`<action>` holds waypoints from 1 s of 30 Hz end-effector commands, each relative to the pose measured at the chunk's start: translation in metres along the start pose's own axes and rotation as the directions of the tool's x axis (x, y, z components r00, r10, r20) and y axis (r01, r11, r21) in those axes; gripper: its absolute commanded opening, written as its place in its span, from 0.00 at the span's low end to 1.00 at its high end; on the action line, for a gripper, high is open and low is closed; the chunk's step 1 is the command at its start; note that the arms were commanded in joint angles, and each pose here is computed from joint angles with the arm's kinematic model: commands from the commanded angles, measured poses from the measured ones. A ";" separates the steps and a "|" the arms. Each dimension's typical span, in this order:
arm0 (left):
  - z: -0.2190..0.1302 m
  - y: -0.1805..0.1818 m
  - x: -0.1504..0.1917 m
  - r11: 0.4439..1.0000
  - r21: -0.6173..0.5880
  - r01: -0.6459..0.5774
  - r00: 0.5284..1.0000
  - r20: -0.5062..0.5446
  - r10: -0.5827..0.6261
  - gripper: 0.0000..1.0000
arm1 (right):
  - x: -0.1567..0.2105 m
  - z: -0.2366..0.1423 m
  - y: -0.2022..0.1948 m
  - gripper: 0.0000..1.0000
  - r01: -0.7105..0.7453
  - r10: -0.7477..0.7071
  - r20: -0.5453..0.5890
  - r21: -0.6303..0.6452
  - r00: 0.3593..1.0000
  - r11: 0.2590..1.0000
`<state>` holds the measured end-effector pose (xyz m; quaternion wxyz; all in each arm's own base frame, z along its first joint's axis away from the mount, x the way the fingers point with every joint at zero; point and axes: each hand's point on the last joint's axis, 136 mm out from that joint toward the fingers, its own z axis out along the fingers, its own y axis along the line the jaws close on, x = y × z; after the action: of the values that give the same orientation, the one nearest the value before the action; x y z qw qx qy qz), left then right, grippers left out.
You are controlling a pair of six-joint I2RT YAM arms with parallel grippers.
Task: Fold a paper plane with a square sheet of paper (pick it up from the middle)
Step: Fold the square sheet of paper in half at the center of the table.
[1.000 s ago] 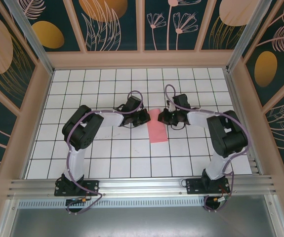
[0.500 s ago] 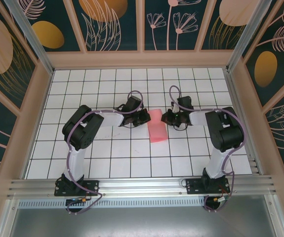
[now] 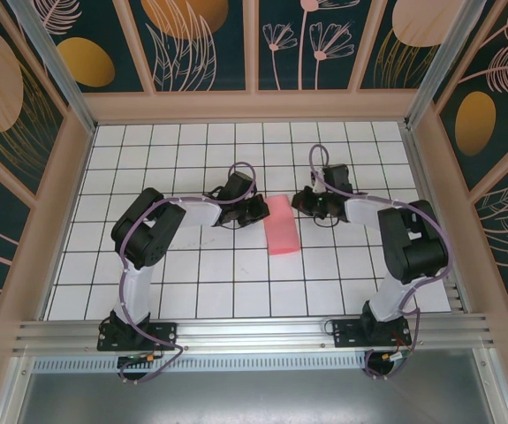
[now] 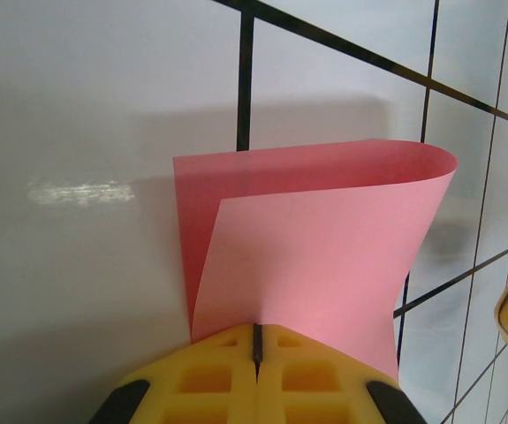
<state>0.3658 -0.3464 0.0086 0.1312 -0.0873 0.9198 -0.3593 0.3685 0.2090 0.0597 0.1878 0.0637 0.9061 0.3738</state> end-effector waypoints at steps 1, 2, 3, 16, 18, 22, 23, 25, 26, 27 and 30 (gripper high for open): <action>0.012 0.133 0.056 0.909 -0.412 0.067 0.988 -0.098 -0.118 0.03 | 0.004 0.020 0.007 0.01 -0.002 0.001 -0.050 -0.019 0.999 1.000; 0.012 0.133 0.056 0.908 -0.413 0.067 0.988 -0.098 -0.118 0.03 | 0.003 0.025 0.008 0.01 -0.001 0.000 -0.058 -0.020 0.998 1.000; 0.012 0.133 0.056 0.908 -0.413 0.067 0.988 -0.098 -0.117 0.03 | 0.003 0.030 0.006 0.01 -0.005 0.004 -0.066 -0.017 0.998 1.000; 0.010 0.134 0.058 0.906 -0.418 0.064 0.988 -0.104 -0.118 0.03 | -0.030 0.041 -0.066 0.00 -0.136 0.130 0.044 0.206 0.991 0.969; 0.009 0.134 0.058 0.907 -0.418 0.063 0.988 -0.102 -0.115 0.03 | -0.041 0.037 -0.068 0.00 -0.152 0.141 0.068 0.202 0.988 0.967; 0.009 0.134 0.059 0.906 -0.418 0.061 0.988 -0.105 -0.116 0.03 | -0.057 0.031 -0.055 0.00 -0.133 0.120 0.085 0.173 0.989 0.976; 0.009 0.133 0.058 0.907 -0.416 0.061 0.988 -0.104 -0.114 0.03 | -0.059 0.028 -0.049 0.00 -0.122 0.109 0.089 0.158 0.990 0.980; 0.010 0.132 0.057 0.908 -0.415 0.061 0.988 -0.103 -0.113 0.03 | -0.061 0.022 -0.037 0.00 -0.100 0.089 0.093 0.124 0.992 0.987; 0.010 0.132 0.057 0.908 -0.414 0.061 0.988 -0.102 -0.113 0.03 | -0.059 0.018 -0.030 0.00 -0.087 0.078 0.092 0.099 0.993 0.991; 0.010 0.132 0.056 0.908 -0.414 0.061 0.988 -0.102 -0.113 0.03 | -0.055 0.015 -0.022 0.00 -0.077 0.071 0.084 0.070 0.994 0.995; 0.010 0.130 0.055 0.909 -0.412 0.060 0.989 -0.100 -0.111 0.03 | -0.030 0.009 -0.005 0.01 -0.056 0.056 0.044 -0.003 0.997 0.998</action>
<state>0.3665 -0.3468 0.0091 0.1333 -0.0872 0.9195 -0.3595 0.4178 0.1856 0.0331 0.1903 0.1299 0.9126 0.3377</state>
